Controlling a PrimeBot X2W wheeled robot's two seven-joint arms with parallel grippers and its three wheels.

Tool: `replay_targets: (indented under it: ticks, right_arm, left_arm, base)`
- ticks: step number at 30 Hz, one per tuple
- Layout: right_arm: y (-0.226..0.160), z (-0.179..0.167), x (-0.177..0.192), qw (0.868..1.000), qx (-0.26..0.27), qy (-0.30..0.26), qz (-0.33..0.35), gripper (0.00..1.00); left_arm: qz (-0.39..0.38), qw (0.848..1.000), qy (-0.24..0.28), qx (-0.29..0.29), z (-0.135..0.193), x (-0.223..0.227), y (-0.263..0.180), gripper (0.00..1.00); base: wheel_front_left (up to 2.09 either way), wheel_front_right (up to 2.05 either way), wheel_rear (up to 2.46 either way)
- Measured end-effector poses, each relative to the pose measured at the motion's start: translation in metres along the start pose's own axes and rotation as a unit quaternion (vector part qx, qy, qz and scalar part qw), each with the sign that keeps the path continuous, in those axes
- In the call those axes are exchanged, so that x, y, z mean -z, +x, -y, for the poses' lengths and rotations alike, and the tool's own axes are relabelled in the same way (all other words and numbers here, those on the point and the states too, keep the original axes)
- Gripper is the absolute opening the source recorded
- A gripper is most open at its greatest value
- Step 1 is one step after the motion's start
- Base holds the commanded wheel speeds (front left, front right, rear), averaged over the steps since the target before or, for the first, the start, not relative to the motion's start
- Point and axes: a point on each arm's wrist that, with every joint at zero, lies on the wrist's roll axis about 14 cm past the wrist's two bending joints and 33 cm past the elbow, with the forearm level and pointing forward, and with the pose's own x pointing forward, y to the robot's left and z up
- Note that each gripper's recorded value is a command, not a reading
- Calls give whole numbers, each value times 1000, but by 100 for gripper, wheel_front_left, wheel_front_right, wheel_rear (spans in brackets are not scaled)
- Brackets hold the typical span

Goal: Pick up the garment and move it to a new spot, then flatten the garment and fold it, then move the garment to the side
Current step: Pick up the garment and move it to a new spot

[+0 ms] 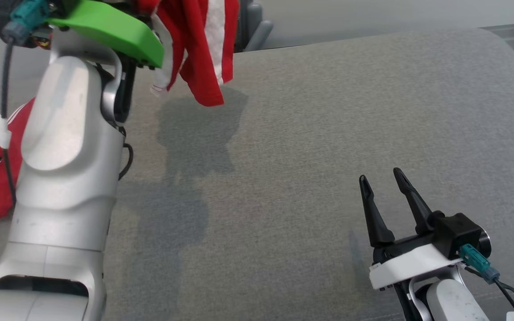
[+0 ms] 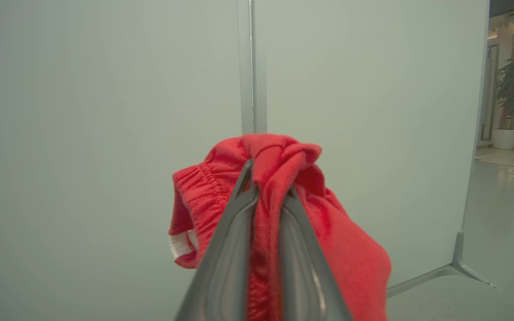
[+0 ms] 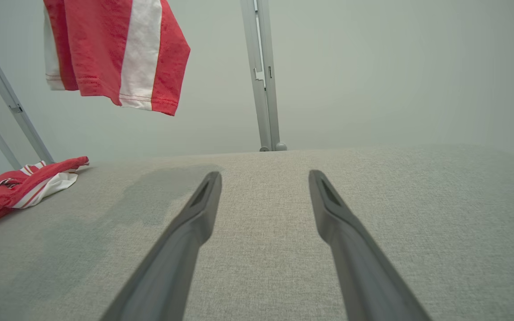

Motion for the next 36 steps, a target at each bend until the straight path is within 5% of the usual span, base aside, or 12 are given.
replay_targets:
  ticks: [8, 13, 18, 20, 26, 30, 32, 36]
  right_arm:
    - [-27, 34, -13, 998, 59, -14, 10, 100]
    - [-36, 49, -13, 996, 86, -20, 7, 100]
    - [-34, 54, -2, 996, 91, -20, -10, 100]
    - [-31, 54, 3, 996, 90, -20, -17, 100]
    - [-20, 43, 12, 997, 67, -22, -26, 100]
    - [-13, 30, 16, 998, 45, -23, -29, 100]
    - [-11, 24, 16, 999, 35, -20, -28, 100]
    - [-13, 14, 11, 999, 22, -18, -22, 100]
  left_arm:
    - [-27, 995, -21, 95, 87, 45, -7, 0]
    - [-121, 986, -57, 94, 101, 124, -48, 0]
    - [-249, 961, -91, 83, 105, 211, -124, 0]
    - [-312, 940, -115, 83, 113, 242, -175, 0]
    - [-402, 899, -135, 112, 139, 266, -254, 0]
    - [-410, 895, -137, 109, 138, 261, -264, 0]
    - [-402, 900, -139, 94, 130, 256, -267, 100]
    - [-357, 924, -130, 47, 111, 236, -257, 100]
  base:
    - [0, 0, 0]
    - [0, 0, 0]
    - [0, 0, 0]
    - [0, 0, 0]
    - [0, 0, 0]
    - [0, 0, 0]
    - [0, 0, 0]
    - [0, 0, 0]
